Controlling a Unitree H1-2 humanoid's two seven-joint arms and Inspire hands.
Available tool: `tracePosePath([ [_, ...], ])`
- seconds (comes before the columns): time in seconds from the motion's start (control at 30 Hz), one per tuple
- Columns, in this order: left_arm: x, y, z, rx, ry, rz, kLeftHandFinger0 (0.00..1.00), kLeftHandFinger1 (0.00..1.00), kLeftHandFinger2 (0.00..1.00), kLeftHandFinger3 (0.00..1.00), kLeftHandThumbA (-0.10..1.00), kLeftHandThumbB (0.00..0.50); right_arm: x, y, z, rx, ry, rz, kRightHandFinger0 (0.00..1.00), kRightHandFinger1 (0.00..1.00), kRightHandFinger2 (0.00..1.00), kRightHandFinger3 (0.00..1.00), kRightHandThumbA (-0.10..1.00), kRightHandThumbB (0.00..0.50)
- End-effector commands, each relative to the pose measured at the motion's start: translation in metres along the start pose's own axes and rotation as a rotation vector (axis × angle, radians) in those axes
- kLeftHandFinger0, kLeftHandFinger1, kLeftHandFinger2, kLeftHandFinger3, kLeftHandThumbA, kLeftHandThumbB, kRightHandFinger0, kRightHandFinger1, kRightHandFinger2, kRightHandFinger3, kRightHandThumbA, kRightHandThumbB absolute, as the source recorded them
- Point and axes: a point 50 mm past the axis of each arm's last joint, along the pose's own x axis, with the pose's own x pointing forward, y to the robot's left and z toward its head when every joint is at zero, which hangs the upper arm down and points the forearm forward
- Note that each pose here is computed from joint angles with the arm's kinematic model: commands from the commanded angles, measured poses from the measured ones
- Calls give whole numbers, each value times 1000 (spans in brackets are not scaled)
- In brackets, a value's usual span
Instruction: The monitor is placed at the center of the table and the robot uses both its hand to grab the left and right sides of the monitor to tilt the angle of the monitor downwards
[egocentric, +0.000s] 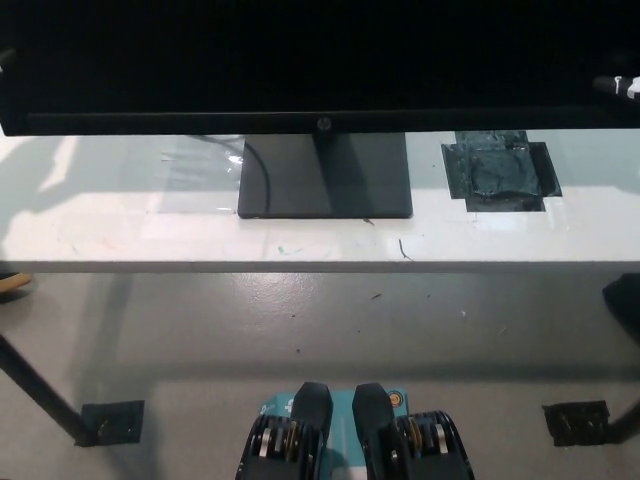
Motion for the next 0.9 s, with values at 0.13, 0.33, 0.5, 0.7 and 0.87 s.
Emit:
tracePosePath([
  [0.13, 22, -12, 28, 196, -10, -70, 1000, 1000, 1000, 1000, 830, 500, 15, 8, 27, -355, -34, -30, 1000, 1000, 1000, 1000, 704, 500],
  [0.33, 23, -2, 31, 354, -2, -66, 1000, 1000, 1000, 1000, 841, 500, 34, 19, 43, -538, -14, -71, 1000, 1000, 1000, 1000, 767, 500],
  [0.5, 18, 0, 25, 697, 9, -86, 1000, 1000, 1000, 1000, 876, 479, 51, 35, 55, -624, -30, -80, 1000, 1000, 1000, 1000, 607, 500],
  [0.7, 22, -6, 24, 998, 5, -78, 1000, 1000, 1000, 1000, 823, 500, 60, 47, 53, -800, -5, -124, 1000, 1000, 1000, 1000, 535, 500],
  [0.87, 30, -1, 36, 1166, 15, -12, 1000, 1000, 1000, 1000, 835, 500, 64, 49, 57, -891, -25, -192, 1000, 1000, 1000, 1000, 509, 500],
])
